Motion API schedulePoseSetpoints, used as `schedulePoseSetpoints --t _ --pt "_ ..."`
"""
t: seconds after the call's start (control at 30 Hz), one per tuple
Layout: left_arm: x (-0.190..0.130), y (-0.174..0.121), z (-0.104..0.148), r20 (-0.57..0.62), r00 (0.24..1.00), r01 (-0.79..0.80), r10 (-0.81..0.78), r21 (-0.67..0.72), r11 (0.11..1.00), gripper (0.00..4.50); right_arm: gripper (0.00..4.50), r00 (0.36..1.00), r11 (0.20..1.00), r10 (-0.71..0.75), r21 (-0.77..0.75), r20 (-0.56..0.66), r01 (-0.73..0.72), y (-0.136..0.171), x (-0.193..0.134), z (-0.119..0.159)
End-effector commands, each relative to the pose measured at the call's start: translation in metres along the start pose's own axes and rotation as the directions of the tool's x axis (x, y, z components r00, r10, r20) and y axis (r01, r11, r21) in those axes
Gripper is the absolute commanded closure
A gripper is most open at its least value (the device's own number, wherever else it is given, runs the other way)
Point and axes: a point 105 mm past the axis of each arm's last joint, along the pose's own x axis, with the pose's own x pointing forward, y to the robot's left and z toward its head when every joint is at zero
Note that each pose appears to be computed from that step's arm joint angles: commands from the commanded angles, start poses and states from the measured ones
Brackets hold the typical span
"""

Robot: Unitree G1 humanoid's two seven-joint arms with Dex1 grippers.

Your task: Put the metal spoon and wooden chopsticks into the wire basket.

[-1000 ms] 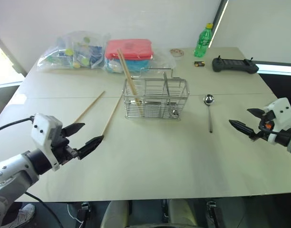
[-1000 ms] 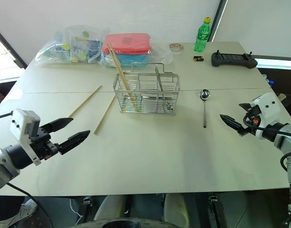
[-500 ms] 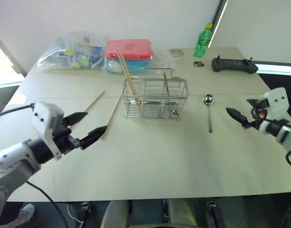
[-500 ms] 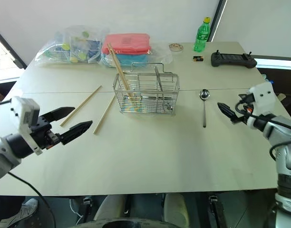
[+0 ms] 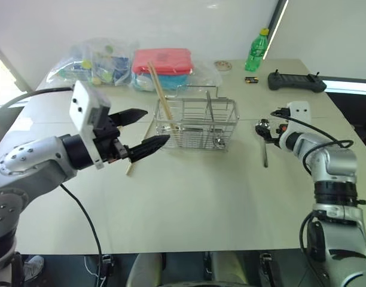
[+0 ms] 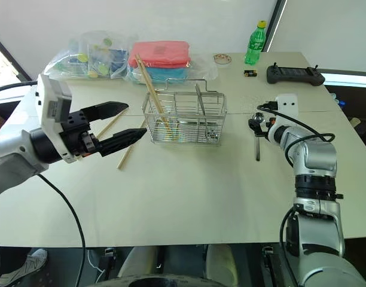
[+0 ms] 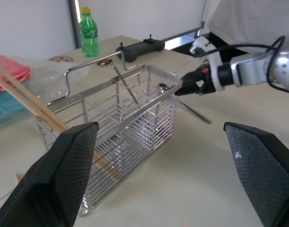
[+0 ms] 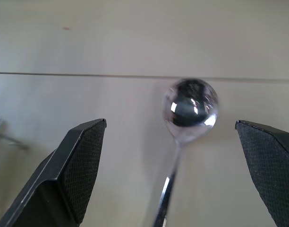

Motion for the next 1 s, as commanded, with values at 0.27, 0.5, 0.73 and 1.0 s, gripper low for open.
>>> schedulePoseSetpoints --t 0.27,0.5,0.73,1.0 --pt "0.005 -0.005 0.001 -0.021 0.998 0.054 -0.053 0.054 0.997 0.03 0.02 1.000 1.000 0.009 0.014 -0.015 -0.009 0.001 0.018 0.004" --pt "0.005 -0.003 0.004 -0.007 0.999 0.044 -0.044 0.049 0.998 0.03 0.02 0.999 1.000 0.020 -0.005 -0.047 -0.020 0.008 0.028 -0.004" --pt "0.007 -0.003 0.005 0.005 0.999 0.040 -0.040 0.043 0.998 0.03 0.02 0.997 0.999 0.013 -0.029 -0.073 -0.015 0.021 0.038 -0.008" --pt "0.007 -0.003 0.006 0.018 0.999 0.033 -0.034 0.038 0.999 0.00 3.40 0.996 1.000 -0.003 -0.009 -0.091 0.002 0.022 0.037 -0.011"
